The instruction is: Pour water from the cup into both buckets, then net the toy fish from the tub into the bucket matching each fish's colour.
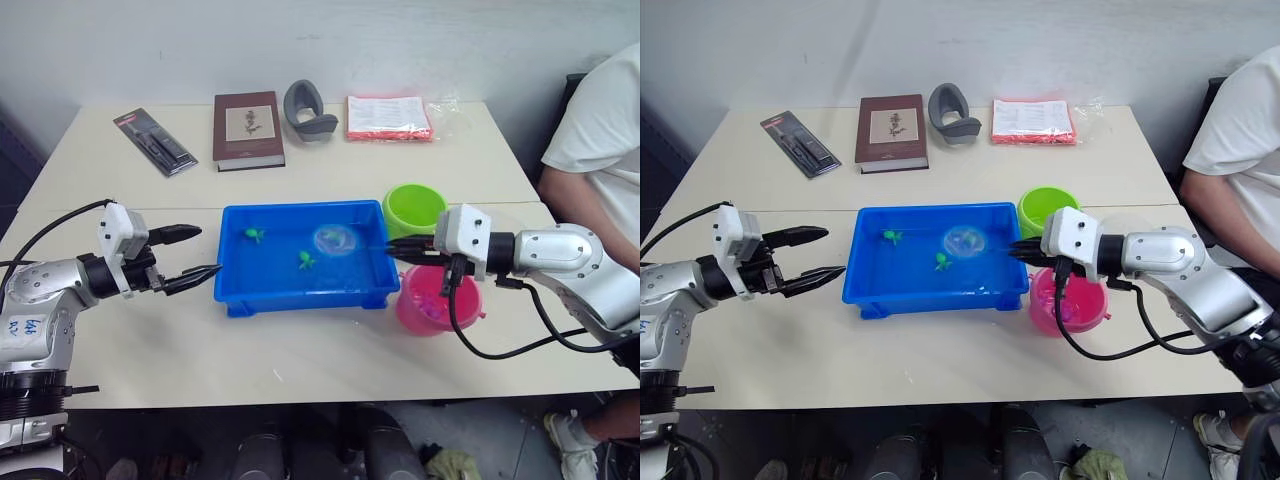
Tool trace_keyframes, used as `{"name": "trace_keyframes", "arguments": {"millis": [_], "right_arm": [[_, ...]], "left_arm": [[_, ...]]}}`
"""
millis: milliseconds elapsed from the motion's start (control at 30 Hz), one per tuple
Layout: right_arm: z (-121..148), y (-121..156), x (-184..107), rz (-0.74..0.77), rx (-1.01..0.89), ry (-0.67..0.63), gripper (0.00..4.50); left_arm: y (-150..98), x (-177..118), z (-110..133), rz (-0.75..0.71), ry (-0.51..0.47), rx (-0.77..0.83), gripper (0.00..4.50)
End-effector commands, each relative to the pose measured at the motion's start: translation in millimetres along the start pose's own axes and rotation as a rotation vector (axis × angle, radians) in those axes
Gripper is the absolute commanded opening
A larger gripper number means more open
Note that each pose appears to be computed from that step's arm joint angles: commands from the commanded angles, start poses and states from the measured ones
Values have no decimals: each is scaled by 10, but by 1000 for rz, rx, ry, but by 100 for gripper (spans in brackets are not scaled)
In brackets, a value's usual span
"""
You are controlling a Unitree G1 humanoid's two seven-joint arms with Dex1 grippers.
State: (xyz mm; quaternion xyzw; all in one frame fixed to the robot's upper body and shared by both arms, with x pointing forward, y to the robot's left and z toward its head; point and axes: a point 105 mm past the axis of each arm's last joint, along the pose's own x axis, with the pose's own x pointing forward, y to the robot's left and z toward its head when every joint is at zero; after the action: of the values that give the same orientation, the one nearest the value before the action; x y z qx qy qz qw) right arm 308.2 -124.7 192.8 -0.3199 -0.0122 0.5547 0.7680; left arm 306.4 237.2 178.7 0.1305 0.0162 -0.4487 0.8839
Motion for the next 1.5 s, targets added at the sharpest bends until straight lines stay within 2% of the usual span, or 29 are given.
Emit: {"name": "trace_keyframes", "arguments": {"millis": [33, 133, 200, 300, 600, 700, 800, 1133, 1500], "right_arm": [[20, -74, -21, 4, 37, 30, 0], [-62, -100, 49, 24, 130, 68, 0], [-144, -97, 86, 37, 176, 142, 0], [-223, -152, 159, 7, 175, 229, 0], [-239, -211, 343, 12, 169, 320, 0], [-239, -330, 381, -57, 122, 340, 0], [-343, -493, 393, -163, 54, 461, 0], [-159, -551, 480, -225, 22, 293, 0], [-160, -299, 288, -191, -86, 205, 0]], "left_arm": [[11, -65, 136, 9, -32, 45, 446], [-2, -34, 148, 1, -33, 52, 446], [-7, -18, 163, -2, -38, 56, 446], [-15, 0, 178, -4, -43, 59, 446], [-37, 24, 185, -9, -45, 64, 446], [-32, 41, 195, -10, -48, 67, 446], [-27, 70, 207, -11, -53, 71, 446], [-8, 128, 230, -6, -70, 79, 446], [8, 155, 217, -5, -71, 78, 446]]}}
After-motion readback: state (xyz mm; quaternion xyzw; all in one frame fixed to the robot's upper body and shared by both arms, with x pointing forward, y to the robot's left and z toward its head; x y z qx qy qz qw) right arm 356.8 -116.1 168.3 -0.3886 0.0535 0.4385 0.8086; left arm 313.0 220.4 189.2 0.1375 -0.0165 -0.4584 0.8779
